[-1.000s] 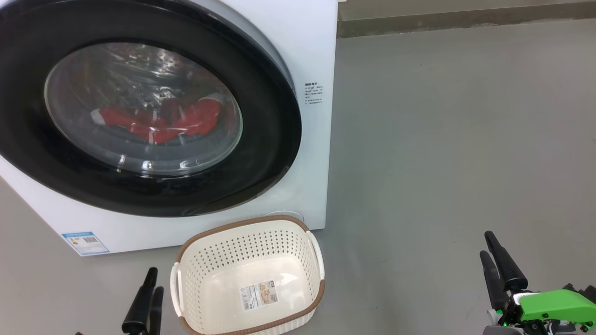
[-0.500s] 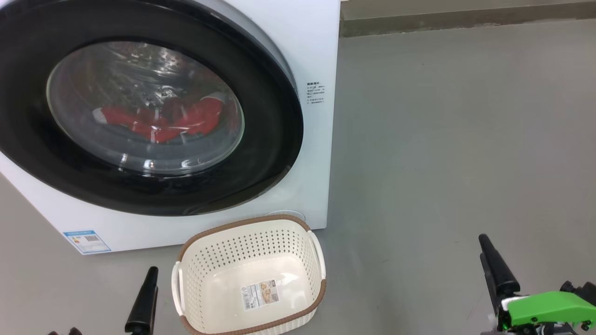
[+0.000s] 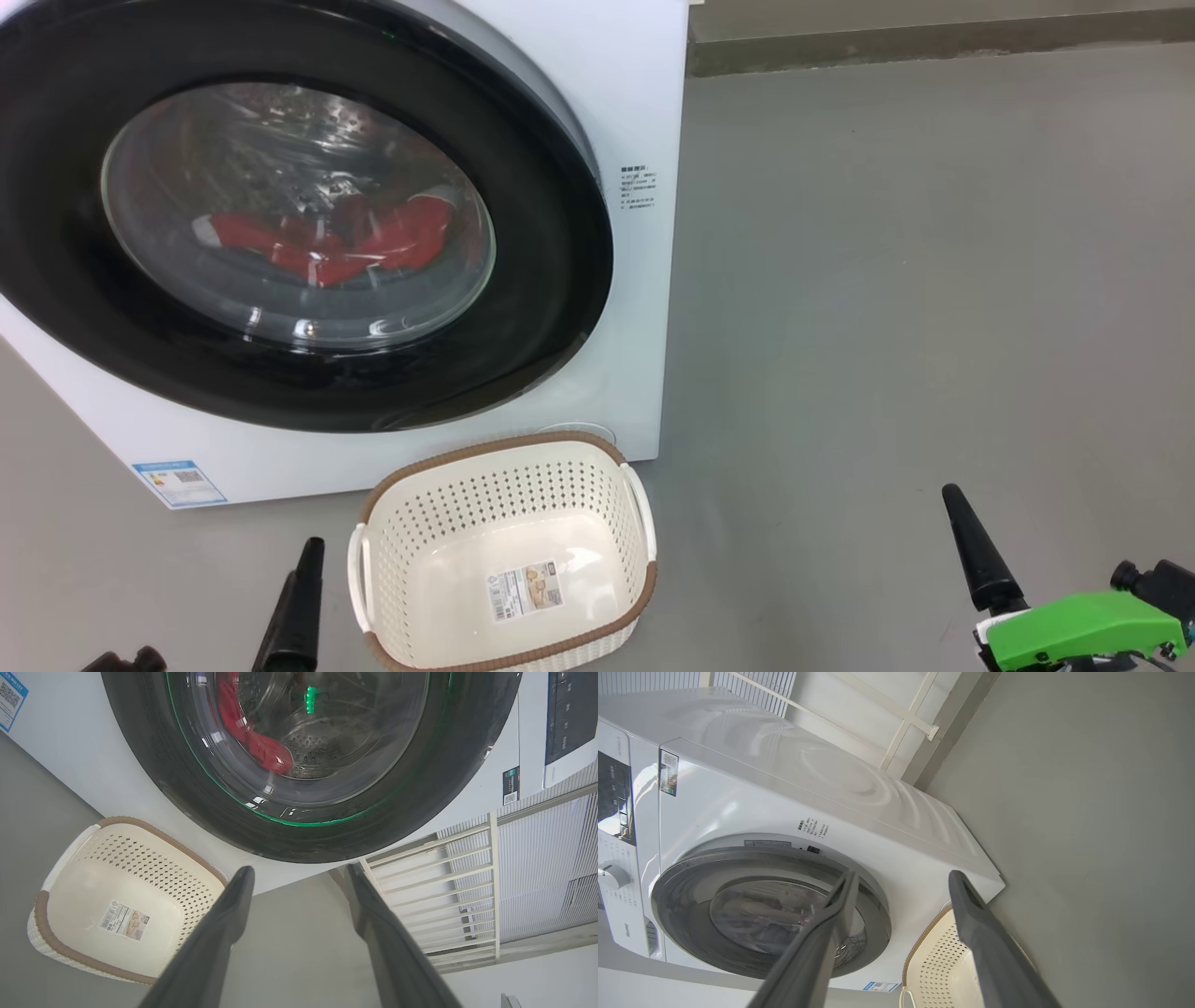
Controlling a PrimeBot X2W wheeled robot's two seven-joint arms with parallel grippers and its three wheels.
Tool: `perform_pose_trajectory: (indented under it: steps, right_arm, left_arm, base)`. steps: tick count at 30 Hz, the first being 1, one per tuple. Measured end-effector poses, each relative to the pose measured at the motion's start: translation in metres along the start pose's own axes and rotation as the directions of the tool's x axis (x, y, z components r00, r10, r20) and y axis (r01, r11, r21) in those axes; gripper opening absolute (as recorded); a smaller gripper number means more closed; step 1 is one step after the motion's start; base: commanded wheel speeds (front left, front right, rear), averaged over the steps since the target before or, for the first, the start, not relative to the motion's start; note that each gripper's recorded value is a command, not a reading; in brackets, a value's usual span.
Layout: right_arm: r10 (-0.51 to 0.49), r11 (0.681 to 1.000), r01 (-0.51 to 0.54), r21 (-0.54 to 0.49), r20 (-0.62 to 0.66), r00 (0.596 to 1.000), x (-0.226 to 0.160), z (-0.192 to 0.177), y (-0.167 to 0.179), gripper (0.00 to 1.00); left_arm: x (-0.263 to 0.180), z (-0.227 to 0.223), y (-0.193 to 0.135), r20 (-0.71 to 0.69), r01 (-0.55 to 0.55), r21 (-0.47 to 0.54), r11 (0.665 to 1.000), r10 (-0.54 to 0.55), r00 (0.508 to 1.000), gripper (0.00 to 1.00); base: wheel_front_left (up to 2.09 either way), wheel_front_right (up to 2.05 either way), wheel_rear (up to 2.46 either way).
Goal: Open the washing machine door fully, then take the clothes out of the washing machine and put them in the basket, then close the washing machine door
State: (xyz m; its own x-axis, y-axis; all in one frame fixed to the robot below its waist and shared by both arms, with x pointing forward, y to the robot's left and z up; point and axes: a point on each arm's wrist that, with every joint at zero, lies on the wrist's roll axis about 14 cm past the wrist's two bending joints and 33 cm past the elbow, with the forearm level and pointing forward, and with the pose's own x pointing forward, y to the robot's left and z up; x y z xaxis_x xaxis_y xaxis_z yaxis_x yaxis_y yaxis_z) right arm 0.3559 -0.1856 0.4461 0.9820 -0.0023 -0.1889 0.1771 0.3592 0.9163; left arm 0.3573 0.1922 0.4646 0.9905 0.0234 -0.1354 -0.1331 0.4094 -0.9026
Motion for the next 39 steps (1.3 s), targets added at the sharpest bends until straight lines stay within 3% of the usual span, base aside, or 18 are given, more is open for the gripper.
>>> perform_pose_trajectory:
  steps: [18,39]
  right_arm:
    - [0.023,0.977,-0.024,-0.211,-0.007,1.0,-0.001,-0.006,0.005,1.0]
    - [0.043,0.899,-0.049,-0.435,-0.024,0.999,-0.005,-0.013,0.005,1.0]
  left_arm:
    - [-0.004,0.0,-0.007,0.015,0.018,0.253,0.967,-0.022,1.0,1.0]
    - [-0.008,0.004,-0.013,0.039,0.035,0.488,0.872,-0.061,0.997,1.0]
  base:
    - [0.0,0.0,0.0]
    - [0.0,0.0,0.0]
